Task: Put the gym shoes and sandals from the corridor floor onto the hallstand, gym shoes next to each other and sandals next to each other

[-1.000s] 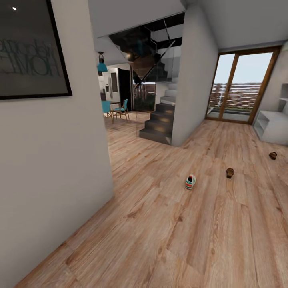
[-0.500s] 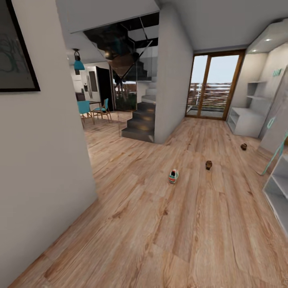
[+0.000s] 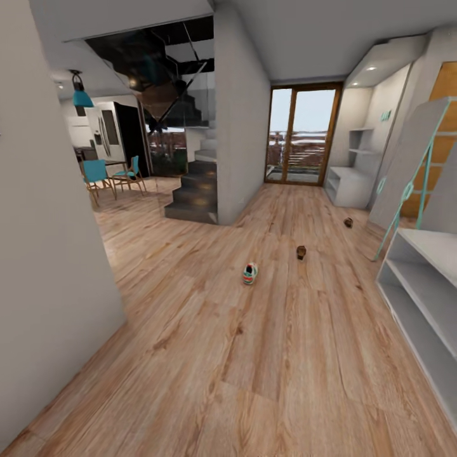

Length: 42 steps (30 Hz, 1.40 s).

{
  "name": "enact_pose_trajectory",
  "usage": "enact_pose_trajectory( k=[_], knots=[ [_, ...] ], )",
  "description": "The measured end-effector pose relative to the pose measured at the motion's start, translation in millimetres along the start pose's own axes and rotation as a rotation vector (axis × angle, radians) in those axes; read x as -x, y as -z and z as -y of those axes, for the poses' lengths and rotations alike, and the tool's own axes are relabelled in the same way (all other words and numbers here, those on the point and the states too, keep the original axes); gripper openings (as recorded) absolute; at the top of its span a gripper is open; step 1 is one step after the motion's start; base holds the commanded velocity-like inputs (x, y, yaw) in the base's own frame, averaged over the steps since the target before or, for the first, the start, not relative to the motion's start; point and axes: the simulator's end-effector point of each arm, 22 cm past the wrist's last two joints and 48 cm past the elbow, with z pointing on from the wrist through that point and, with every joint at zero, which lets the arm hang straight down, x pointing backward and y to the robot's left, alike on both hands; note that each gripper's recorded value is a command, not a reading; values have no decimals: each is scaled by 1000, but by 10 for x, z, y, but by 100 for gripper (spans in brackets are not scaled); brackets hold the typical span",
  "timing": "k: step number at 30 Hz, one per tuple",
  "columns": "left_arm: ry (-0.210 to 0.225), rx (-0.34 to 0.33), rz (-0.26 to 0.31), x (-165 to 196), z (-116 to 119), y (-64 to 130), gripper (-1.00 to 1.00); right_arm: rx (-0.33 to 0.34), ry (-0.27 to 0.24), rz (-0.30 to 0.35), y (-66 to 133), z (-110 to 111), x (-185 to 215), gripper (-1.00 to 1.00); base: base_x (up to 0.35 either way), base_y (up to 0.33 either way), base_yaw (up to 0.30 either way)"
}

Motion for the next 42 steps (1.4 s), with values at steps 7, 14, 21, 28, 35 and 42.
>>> enact_pose_trajectory(
  k=[7, 14, 21, 28, 35, 42],
  knots=[
    [0, 0, 0, -130, -1, -87, 100, 0, 0, 0, -89, -7, -129, 100, 0, 0, -300],
    [0, 0, 0, -202, -1, -138, 100, 0, 0, 0, -140, -10, -204, 100, 0, 0, -300],
    [-2, -2, 1, -200, 1, -138, 100, 0, 0, 0, -140, -10, -204, 100, 0, 0, -300],
    [-3, -2, 0, -203, -2, -138, 100, 0, 0, 2, -142, -9, -194, 100, 5, 0, -300],
    [0, 3, 0, -202, -17, -137, 100, -1, 0, 6, -143, -6, -178, 100, 276, 0, -97],
    [-2, 2, 1, -199, -20, -138, 100, -2, 5, 9, -147, 16, -162, 100, 329, 0, -14]
  ],
)
